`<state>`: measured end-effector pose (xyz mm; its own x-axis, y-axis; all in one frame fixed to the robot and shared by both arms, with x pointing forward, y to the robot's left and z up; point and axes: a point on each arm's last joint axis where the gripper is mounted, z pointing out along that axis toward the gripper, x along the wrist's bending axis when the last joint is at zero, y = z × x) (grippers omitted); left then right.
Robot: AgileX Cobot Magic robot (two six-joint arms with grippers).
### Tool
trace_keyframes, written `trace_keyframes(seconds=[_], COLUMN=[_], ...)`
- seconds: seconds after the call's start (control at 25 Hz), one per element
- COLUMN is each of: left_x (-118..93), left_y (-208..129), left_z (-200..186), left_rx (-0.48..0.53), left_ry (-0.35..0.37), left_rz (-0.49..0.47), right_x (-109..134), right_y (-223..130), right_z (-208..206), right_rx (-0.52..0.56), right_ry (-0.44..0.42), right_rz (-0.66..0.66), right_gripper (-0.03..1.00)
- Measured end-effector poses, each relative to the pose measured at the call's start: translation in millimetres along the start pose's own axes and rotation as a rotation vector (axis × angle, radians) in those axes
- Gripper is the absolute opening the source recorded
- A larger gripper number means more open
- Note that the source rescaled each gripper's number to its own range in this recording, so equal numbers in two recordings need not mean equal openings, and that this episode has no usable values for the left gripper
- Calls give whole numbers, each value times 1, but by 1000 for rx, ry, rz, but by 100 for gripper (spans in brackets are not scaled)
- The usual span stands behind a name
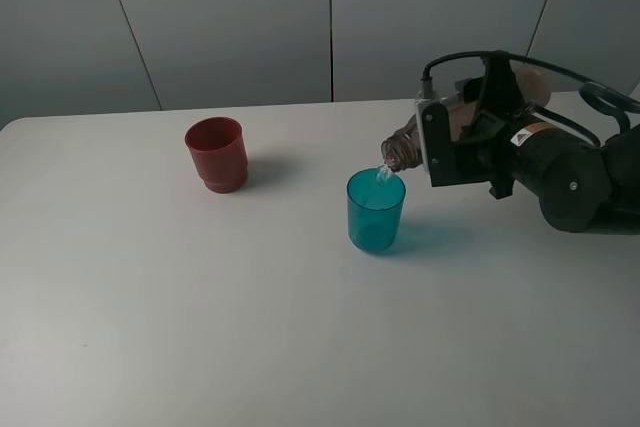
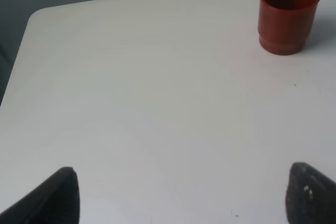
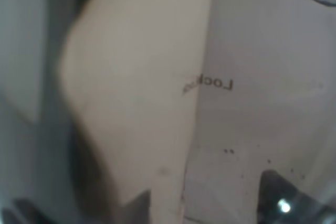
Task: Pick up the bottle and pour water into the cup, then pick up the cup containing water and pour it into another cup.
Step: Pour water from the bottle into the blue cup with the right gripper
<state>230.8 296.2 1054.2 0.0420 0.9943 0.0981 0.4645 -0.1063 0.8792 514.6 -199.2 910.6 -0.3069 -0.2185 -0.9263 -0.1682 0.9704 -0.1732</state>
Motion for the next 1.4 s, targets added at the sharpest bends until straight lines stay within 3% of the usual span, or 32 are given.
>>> trace_keyframes(seconds=[1.4], left_x=[0], left_y=[0], left_z=[0], left_rx=[0], left_ry=[0], left_rz=[0], right_x=[-12], right_y=[-4], right_z=[-1], right_rx=[52], right_ry=[-125], right_rz=[-123], right_gripper=[6])
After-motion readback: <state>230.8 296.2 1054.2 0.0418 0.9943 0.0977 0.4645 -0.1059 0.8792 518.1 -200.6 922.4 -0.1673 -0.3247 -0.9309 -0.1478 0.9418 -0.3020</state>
